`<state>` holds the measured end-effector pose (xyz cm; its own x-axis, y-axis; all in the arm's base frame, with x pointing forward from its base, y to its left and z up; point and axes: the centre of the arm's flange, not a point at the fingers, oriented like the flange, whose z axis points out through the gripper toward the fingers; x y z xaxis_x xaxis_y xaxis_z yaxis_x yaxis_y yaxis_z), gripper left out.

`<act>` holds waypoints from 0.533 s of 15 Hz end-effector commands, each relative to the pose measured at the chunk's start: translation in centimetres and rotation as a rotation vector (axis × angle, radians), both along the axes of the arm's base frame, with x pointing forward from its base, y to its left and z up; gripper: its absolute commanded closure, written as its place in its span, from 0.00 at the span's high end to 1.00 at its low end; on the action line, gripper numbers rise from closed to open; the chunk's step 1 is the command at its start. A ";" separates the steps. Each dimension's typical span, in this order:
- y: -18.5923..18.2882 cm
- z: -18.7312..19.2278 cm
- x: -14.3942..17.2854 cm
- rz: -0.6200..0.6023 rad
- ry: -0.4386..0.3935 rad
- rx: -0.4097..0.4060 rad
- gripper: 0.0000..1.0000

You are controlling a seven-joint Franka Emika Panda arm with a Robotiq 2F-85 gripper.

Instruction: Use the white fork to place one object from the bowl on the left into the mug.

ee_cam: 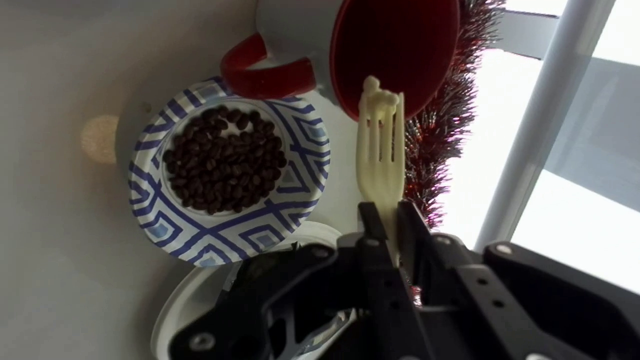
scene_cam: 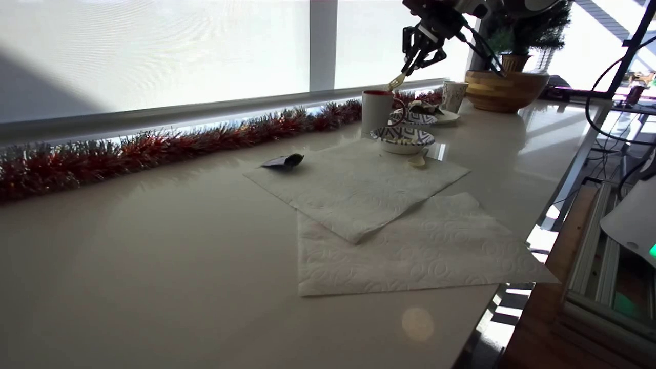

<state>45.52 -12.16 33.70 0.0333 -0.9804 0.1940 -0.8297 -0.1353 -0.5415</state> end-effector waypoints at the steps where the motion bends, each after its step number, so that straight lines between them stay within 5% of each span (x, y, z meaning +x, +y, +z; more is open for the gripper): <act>1: -1.1 0.1 -0.3 -0.036 0.049 0.016 0.03; 8: -2.0 0.0 -0.1 -0.074 0.079 0.047 0.03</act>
<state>45.36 -13.67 33.51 -0.0228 -0.9880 0.1529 -0.8708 -0.0555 -0.4886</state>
